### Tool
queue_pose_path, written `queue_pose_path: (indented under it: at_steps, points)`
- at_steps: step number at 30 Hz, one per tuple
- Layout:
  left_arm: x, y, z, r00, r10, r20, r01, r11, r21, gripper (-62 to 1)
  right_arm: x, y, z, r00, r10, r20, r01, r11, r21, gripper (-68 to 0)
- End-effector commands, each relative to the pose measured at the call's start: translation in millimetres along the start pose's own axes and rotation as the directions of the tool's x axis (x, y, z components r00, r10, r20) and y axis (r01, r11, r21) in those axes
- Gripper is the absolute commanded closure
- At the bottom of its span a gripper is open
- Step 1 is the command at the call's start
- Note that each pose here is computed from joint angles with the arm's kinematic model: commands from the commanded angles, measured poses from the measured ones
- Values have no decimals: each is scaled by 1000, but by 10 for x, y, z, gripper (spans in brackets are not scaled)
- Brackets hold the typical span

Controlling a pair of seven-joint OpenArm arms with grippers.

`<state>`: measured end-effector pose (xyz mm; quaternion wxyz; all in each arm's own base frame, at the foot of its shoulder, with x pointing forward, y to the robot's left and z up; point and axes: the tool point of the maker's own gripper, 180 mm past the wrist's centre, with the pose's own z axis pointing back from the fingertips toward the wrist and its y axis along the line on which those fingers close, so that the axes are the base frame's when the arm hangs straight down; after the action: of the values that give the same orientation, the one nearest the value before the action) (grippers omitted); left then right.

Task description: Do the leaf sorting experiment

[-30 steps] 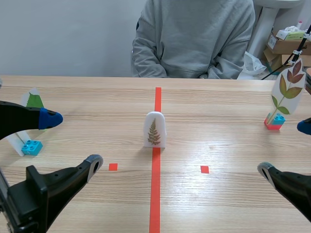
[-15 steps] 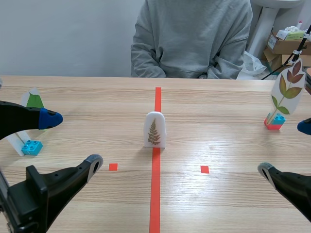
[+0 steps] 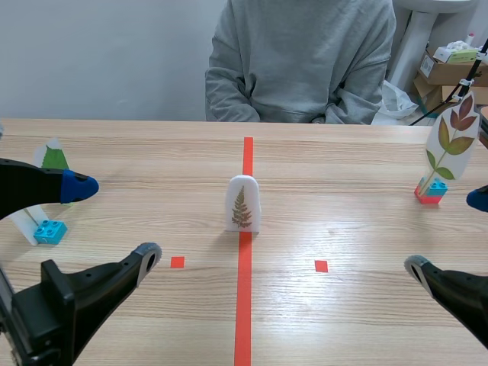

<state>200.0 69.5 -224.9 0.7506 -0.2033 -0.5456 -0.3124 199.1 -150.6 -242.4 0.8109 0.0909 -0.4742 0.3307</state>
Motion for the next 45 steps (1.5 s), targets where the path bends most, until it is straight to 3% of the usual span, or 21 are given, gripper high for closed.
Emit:
queue_pose_path:
  at_steps: [1,10,17,21,24,27,31,34,37,45]
  points:
    - [52,-3,-1,1000,5,22,-5,1000,2,-623,65,-19,1,1000,13,23,-13,1000,1,-608]
    - [52,-3,-1,1000,5,22,-5,1000,2,-623,60,-20,1,1000,14,20,-14,1000,0,-608]
    - [52,-3,-1,1000,5,22,-5,1000,2,-623,-9,-35,1,999,31,-19,-32,999,-7,-608]
    - [45,-2,-1,1000,0,19,0,1000,3,-623,-68,-152,-28,997,56,-54,-58,998,-38,-608]
    - [44,-2,-1,1000,-1,18,1,1000,3,-623,-141,-321,-95,997,38,-66,-42,997,-71,-608]
    - [40,-1,-1,1000,-4,16,4,1000,3,-623,-238,-501,-209,996,24,-90,-32,995,-92,-608]
    - [29,1,-2,1000,-13,10,13,1000,5,-623,-285,-645,-438,995,29,-98,-35,998,-58,-608]
    - [-9,12,-1,999,-50,-12,50,999,9,-623,-298,-736,-629,994,36,-104,-39,999,-26,-607]
    - [-36,28,0,997,-74,-28,75,997,17,-623,-257,-838,-831,994,42,-101,-42,999,-2,-604]
    - [-44,34,-3,996,-79,-31,79,997,25,-623,-51,-962,-1385,993,67,-95,-59,995,82,-604]
